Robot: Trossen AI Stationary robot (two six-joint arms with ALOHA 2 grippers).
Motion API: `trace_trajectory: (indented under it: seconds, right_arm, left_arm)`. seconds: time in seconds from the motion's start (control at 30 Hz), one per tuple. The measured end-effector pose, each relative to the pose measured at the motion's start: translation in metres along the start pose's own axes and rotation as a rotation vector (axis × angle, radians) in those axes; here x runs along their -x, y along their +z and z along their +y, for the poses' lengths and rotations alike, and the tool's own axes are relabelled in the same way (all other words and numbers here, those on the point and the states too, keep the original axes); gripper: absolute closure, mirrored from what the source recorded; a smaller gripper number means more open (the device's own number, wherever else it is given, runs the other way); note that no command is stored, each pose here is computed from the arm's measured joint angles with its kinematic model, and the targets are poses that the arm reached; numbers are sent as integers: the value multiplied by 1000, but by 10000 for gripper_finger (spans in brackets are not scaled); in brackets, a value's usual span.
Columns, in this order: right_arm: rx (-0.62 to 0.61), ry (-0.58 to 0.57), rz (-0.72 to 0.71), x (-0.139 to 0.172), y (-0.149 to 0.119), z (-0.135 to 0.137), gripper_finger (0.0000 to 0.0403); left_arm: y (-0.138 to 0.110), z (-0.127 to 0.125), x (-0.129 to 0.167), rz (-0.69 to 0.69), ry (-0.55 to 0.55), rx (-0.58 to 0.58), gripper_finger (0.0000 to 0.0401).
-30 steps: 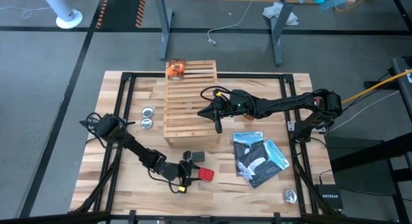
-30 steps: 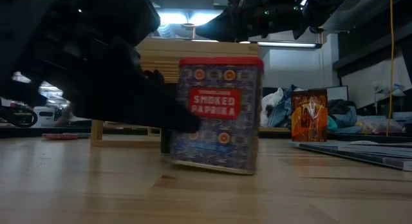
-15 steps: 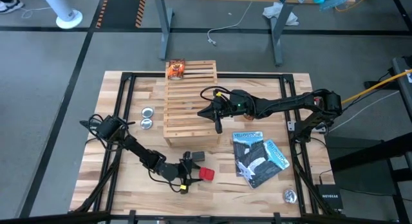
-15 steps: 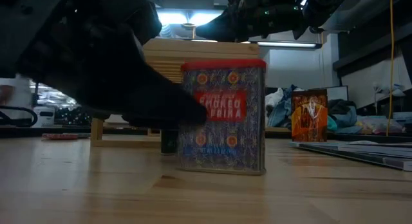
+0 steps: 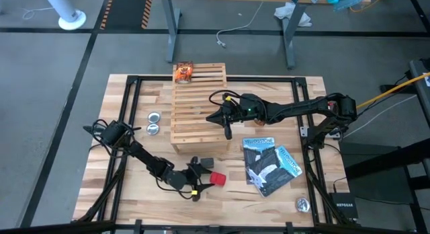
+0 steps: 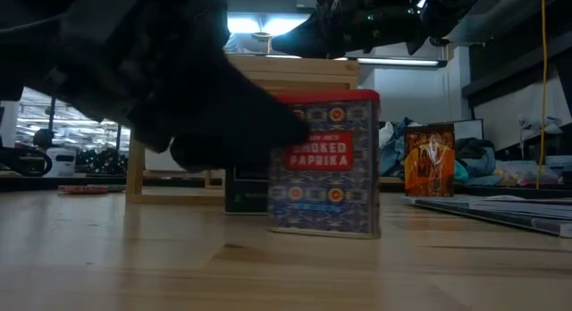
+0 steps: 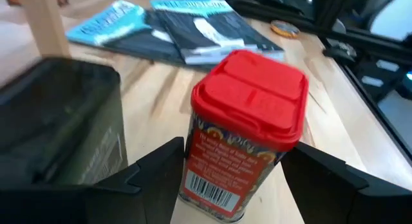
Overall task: Shelf spices
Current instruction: Remove the red seasoning can from the shelf, then remove the orange seasoning pack from the shelf
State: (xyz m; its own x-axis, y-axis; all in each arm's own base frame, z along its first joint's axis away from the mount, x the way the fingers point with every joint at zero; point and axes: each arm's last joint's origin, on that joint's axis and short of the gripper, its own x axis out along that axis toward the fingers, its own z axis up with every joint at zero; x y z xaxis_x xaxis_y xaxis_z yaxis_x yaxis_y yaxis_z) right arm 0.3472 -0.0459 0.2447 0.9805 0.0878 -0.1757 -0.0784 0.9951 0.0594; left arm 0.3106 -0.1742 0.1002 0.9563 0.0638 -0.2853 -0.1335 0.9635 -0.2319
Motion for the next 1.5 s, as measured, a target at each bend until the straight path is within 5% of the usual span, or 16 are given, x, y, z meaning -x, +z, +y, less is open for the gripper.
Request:
trace_trajectory:
  seconds: [0.53,0.9,1.17,1.5]
  right_arm:
    - [0,0,0,0,0,0,370]
    - [0,0,1,0,0,0,370]
    - [-1,0,3,0,0,0,370]
    - [-3,0,12,0,-1,0,370]
  left_arm:
    - [5,-7,0,-36,21,31,151]
    - [1,-21,10,-69,10,40,58]
    - [2,-40,28,-201,96,49,7]
    - [25,-64,50,-416,336,59,2]
